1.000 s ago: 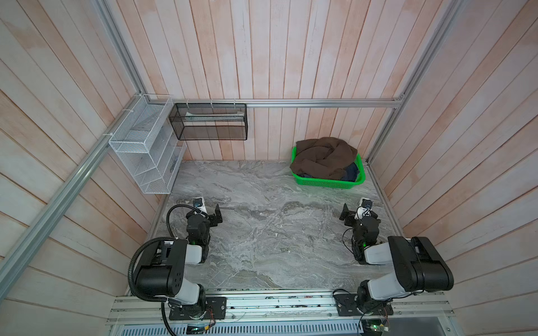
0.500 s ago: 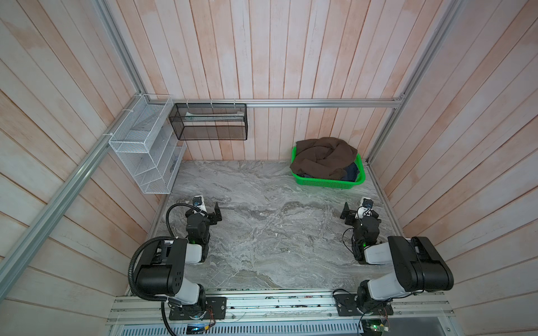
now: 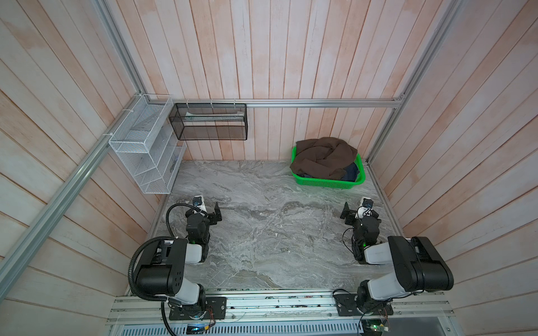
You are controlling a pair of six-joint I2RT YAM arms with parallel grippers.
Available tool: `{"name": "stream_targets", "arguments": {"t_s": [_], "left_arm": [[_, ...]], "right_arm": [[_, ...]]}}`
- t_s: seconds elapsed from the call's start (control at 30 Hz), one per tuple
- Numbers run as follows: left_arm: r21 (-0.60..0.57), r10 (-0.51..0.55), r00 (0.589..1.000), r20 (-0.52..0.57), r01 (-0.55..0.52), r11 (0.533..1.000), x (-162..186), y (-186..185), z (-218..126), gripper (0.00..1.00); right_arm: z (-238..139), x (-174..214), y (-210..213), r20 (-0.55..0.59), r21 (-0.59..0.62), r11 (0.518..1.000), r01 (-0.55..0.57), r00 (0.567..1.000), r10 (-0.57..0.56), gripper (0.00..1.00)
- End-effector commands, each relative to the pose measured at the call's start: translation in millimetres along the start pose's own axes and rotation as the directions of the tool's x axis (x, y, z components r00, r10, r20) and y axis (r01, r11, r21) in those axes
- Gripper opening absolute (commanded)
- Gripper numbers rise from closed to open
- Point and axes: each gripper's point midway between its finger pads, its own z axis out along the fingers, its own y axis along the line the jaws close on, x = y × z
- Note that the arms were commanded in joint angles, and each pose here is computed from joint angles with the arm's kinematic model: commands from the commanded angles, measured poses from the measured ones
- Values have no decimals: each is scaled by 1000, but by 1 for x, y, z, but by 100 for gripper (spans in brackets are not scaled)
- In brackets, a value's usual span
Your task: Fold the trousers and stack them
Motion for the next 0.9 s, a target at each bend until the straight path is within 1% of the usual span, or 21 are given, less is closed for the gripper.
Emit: {"name": "stream_targets", "arguments": {"t_s": [0.0, 0.27, 0.33, 0.37, 0.4, 0.43, 0.47, 0.5, 0.53, 0.57, 0.6, 0.67, 0.7, 0.77, 0.83, 0.87], "left_arm": [[-11, 10, 999, 48, -9, 1000, -13, 3, 3, 100], [-9, 8, 999, 52, -7, 1000, -14, 2, 3, 100], [-24, 8, 998, 66, -6, 1000, -17, 4, 2, 100], [-59, 4, 997, 78, 1, 998, -26, 9, 1, 100], [-72, -1, 998, 55, 5, 997, -32, 10, 3, 100], [-106, -10, 999, 33, 13, 994, -44, 15, 3, 98], [-139, -17, 999, 33, 21, 990, -59, 19, 1, 98], [-145, -57, 997, 51, 64, 987, -74, 21, -2, 96], [-134, -81, 995, 66, 89, 987, -91, 18, -7, 94], [-126, -120, 990, 76, 129, 984, -108, 16, -11, 93], [-124, -162, 985, 67, 169, 978, -118, 15, -13, 92], [-96, -237, 971, 11, 237, 967, -138, 6, -15, 87], [-85, -262, 965, -27, 258, 962, -141, 0, -15, 85], [-32, -287, 950, -119, 286, 958, -142, -22, -15, 84], [7, -298, 931, -211, 307, 952, -134, -44, -15, 83], [37, -297, 918, -263, 318, 948, -128, -59, -16, 83]], "right_arm": [[3, -7, 0, 25, 9, 1000, 5, 1000, -5, 98], [5, -7, 0, 20, 6, 1000, 3, 1000, -3, 98], [8, -7, 0, 14, -17, 1000, -9, 1000, 9, 98], [8, -7, 0, 13, -33, 999, -19, 1000, 19, 98], [6, -10, 0, 27, -43, 999, -31, 999, 32, 96], [2, -20, -2, 75, -39, 999, -32, 997, 35, 93], [0, -26, -1, 71, -40, 999, -23, 997, 26, 92], [4, -32, -3, 39, -20, 999, -25, 999, 26, 92], [9, -44, -11, -5, 42, 995, -87, 996, 87, 91], [12, -61, -21, -32, 109, 976, -188, 981, 192, 91], [12, -75, -23, -57, 126, 964, -232, 969, 241, 90], [10, -109, -16, -50, 90, 946, -312, 947, 317, 90], [10, -117, -14, -63, 96, 926, -365, 926, 372, 90], [17, -132, -9, -111, 122, 871, -475, 866, 488, 88], [31, -136, -6, -179, 189, 828, -528, 810, 558, 95], [40, -138, -1, -223, 216, 818, -534, 788, 573, 96]]}}
